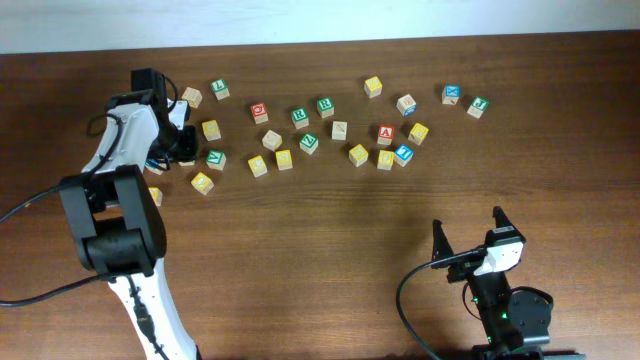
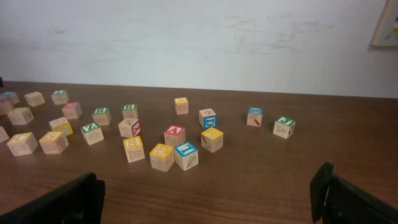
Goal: Spell out ICRA
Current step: 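Lower the left gripper and grasp the red I block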
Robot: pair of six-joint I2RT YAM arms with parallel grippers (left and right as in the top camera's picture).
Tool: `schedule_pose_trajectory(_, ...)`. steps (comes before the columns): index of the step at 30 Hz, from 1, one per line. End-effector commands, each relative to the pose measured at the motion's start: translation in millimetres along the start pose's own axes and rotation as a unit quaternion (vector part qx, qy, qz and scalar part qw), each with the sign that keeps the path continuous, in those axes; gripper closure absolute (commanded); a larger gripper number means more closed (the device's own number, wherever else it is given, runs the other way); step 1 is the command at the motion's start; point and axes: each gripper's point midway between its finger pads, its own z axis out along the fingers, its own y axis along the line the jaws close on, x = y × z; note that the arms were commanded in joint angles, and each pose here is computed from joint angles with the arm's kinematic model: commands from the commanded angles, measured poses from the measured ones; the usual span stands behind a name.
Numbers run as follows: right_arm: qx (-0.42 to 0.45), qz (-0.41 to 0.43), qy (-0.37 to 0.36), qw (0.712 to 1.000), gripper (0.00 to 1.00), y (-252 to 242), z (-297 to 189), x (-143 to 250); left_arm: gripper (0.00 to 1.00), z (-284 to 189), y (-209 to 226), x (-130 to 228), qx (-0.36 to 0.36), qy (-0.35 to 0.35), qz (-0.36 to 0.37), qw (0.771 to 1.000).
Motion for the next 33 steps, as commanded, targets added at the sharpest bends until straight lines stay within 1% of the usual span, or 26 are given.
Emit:
schedule_pose_trajectory(1, 0.004, 0.006, 0.004, 1.0, 0.02, -1.2, 0.1, 3.2, 0.71, -0.1, 0.8, -4.7, 0.003, -0.005, -0.002, 1.0)
schedule_pose_trajectory(4, 0.004, 0.006, 0.004, 1.0, 0.02, -1.2, 0.1, 3.2, 0.69, -0.1, 0.9, -4.8, 0.003, -0.005, -0.002, 1.0)
schedule_pose_trajectory(5, 0.004, 0.006, 0.004, 1.0, 0.02, -1.2, 0.1, 3.2, 0.65, -0.1, 0.9, -5.3, 0.003, -0.006, -0.002, 1.0)
schedule_pose_trajectory(6, 0.004, 0.006, 0.004, 1.0, 0.02, -1.2, 0.1, 3.2, 0.59, -0.1, 0.9, -5.6, 0.003, -0.006, -0.002, 1.0)
schedule_pose_trajectory(8, 0.004, 0.006, 0.004, 1.0, 0.02, -1.2, 0.1, 3.2, 0.58, -0.1, 1.3, -5.6, 0.003, -0.007, -0.003, 1.0)
schedule_pose_trajectory(10, 0.004, 0.006, 0.004, 1.0, 0.02, -1.2, 0.1, 3.2, 0.54, -0.1, 1.3, -5.7, 0.003, -0.007, -0.003, 1.0)
schedule_pose_trajectory(11, 0.004, 0.006, 0.004, 1.0, 0.02, -1.2, 0.1, 3.2, 0.55, -0.1, 0.5, -6.2, 0.003, -0.008, -0.002, 1.0)
schedule_pose_trajectory(13, 0.004, 0.006, 0.004, 1.0, 0.02, -1.2, 0.1, 3.2, 0.63, -0.1, -0.6, -6.9, 0.005, -0.009, -0.002, 1.0)
schedule_pose_trajectory(15, 0.004, 0.006, 0.004, 1.0, 0.02, -1.2, 0.1, 3.2, 0.69, -0.1, 1.6, -6.9, 0.004, -0.009, -0.035, 0.999)
schedule_pose_trajectory(24, 0.004, 0.006, 0.004, 1.0, 0.02, -1.2, 0.1, 3.2, 0.69, -0.2, 2.7, -7.3, 0.004, -0.01, -0.043, 0.999)
schedule_pose_trajectory(26, 0.004, 0.006, 0.004, 1.0, 0.02, -1.2, 0.1, 3.2, 0.67, -0.2, 2.7, -7.3, 0.004, -0.01, -0.043, 0.999)
schedule_pose_trajectory(29, 0.004, 0.006, 0.004, 1.0, 0.02, -1.2, 0.1, 3.2, 0.76, -0.2, 2.7, -6.9, 0.004, -0.009, -0.043, 0.999)
schedule_pose_trajectory(33, 0.004, 0.006, 0.004, 1.0, 0.02, -1.2, 0.1, 3.2, 0.78, -1.7, 2.5, -5.9, 0.005, -0.006, -0.043, 0.999)
